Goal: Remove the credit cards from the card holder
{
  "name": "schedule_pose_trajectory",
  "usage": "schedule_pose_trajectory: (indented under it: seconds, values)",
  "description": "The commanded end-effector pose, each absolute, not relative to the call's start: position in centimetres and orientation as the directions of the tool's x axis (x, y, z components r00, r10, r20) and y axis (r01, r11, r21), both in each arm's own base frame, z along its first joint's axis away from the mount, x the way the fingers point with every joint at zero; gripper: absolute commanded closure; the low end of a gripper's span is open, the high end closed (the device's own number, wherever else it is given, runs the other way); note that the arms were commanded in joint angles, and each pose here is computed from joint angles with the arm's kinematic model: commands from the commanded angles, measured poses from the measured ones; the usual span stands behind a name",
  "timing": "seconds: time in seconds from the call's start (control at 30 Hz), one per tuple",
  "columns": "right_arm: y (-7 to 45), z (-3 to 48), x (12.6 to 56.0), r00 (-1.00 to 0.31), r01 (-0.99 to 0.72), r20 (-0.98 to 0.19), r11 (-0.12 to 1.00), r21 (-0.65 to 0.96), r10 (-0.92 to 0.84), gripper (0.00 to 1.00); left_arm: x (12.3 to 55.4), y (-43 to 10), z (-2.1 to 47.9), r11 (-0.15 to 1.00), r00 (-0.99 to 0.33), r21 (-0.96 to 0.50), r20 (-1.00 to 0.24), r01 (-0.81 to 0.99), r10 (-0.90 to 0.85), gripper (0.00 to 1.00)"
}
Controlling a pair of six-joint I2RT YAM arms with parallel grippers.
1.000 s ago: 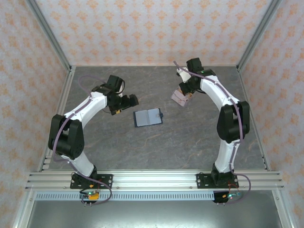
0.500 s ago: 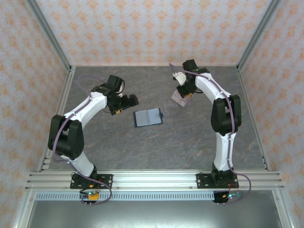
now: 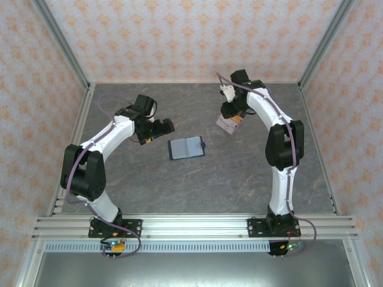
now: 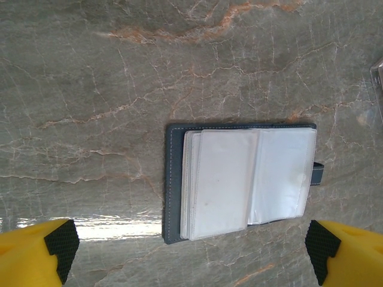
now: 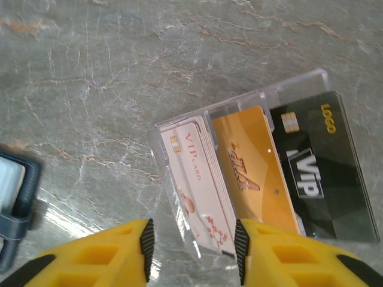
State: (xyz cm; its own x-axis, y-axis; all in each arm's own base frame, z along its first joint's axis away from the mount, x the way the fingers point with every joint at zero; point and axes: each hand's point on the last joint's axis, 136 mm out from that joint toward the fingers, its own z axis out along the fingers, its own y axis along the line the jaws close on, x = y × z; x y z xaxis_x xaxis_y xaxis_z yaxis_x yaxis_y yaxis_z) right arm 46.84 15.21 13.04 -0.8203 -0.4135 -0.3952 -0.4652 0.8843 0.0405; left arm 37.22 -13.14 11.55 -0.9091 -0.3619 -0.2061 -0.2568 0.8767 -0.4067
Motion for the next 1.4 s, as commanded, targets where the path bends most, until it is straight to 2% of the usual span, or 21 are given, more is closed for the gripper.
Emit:
schedule_pose_trajectory:
  seconds: [0.0,0.1,0.23,0.33,0.47,0.6,0.9,1.0,1.13,1.37]
  values:
    - [16.8,16.1,45.7,-0.853,-0.293,-0.476,0.951,0.097,-0.214,0.61,36.6,-11.2,10.4,0.879,-0.897,-0.354,-0.186,-0.32,-0.401,0.0]
    - [19.5,15.6,43.7,-0.868,-0.233,-0.483,0.952,0.197,-0.112,0.58,36.2,-9.9,10.0,0.878,-0.887,-0.325,-0.187,-0.351,-0.423,0.0]
    - [22.3,14.7,41.5,-0.867,-0.116,-0.499,0.971,0.208,0.003,0.51,35.5,-8.0,9.6,0.876,-0.867,-0.283,-0.206,-0.391,-0.454,0.0]
    - [25.2,12.7,39.7,-0.886,-0.071,-0.461,0.967,0.244,0.051,0.48,35.3,-7.3,9.1,0.865,-0.856,-0.28,-0.199,-0.417,-0.477,0.0]
    - [28.4,10.0,37.2,-0.899,-0.08,-0.437,0.983,0.168,0.002,0.38,35.1,-6.5,8.6,0.851,-0.84,-0.278,-0.199,-0.446,-0.505,0.0]
    - [32.5,7.4,35.0,-0.928,-0.169,-0.363,0.96,0.224,-0.078,0.38,35.6,-7.0,8.6,0.841,-0.836,-0.312,-0.199,-0.441,-0.512,0.0]
    - [33.3,5.3,34.3,-0.938,-0.207,-0.313,0.964,0.168,-0.147,0.41,36.3,-9.6,7.8,0.811,-0.86,-0.422,-0.127,-0.404,-0.494,0.03]
    - [33.1,4.4,34.1,-0.944,-0.209,-0.285,0.969,0.134,-0.165,0.42,36.4,-10.7,7.8,0.8,-0.873,-0.464,-0.105,-0.381,-0.476,0.08]
    - [32.2,3.6,33.9,-0.952,-0.193,-0.259,0.978,0.082,-0.166,0.44,36.4,-12.9,7.9,0.77,-0.895,-0.539,-0.062,-0.342,-0.442,0.18]
    - [30.5,2.3,33.7,-0.957,-0.168,-0.239,0.986,-0.003,-0.164,0.52,36.2,-16.2,7.5,0.76,-0.927,-0.579,-0.021,-0.294,-0.374,0.45]
